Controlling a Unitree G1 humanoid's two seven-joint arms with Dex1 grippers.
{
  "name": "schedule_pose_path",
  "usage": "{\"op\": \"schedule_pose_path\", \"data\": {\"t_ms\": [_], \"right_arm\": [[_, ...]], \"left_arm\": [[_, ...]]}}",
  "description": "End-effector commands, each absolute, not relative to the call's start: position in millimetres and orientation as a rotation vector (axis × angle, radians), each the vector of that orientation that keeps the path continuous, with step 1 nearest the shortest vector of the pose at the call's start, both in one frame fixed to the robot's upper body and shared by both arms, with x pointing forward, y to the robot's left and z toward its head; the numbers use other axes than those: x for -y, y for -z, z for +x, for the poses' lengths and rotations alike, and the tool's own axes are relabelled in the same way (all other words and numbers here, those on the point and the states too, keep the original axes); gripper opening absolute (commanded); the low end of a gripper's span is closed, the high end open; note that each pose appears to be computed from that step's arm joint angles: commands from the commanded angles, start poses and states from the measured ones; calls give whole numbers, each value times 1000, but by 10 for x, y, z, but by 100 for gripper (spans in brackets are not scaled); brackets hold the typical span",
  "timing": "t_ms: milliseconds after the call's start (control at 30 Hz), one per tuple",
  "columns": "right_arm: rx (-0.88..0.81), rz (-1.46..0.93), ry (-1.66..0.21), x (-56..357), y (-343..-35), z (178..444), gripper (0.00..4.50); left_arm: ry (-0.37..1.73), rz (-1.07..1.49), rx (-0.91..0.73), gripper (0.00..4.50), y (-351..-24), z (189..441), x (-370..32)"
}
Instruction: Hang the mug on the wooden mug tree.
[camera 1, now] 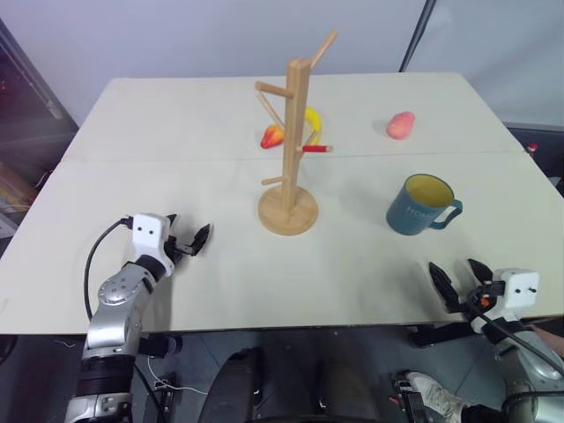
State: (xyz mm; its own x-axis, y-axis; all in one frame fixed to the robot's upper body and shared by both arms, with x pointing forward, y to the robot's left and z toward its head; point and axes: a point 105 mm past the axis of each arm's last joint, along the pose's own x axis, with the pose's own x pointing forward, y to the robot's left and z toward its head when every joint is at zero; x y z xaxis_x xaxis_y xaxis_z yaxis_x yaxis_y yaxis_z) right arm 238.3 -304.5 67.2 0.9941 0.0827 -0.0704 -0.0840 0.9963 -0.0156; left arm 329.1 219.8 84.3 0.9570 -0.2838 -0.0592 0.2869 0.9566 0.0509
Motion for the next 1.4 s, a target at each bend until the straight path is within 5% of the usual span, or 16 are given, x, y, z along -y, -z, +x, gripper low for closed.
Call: {"op": "schedule_pose_path", "data": {"t_ms": [33, 400, 900, 1400], "right_arm": [[-23, -50, -82, 3066, -828, 2393, 444], [-21, -54, -66, 3113, -799, 2365, 444], [59, -110, -47, 3074, -1013, 2513, 444], [83, -185, 21, 3260, -1082, 2914, 444]], "left_arm": [[284, 114, -17, 450, -971, 3296, -2230], [375, 61, 5, 450, -1033, 3288, -2098], [1247, 140, 10, 450, -1229, 2451, -890], [1317, 117, 88, 450, -1446, 2452, -690]]}}
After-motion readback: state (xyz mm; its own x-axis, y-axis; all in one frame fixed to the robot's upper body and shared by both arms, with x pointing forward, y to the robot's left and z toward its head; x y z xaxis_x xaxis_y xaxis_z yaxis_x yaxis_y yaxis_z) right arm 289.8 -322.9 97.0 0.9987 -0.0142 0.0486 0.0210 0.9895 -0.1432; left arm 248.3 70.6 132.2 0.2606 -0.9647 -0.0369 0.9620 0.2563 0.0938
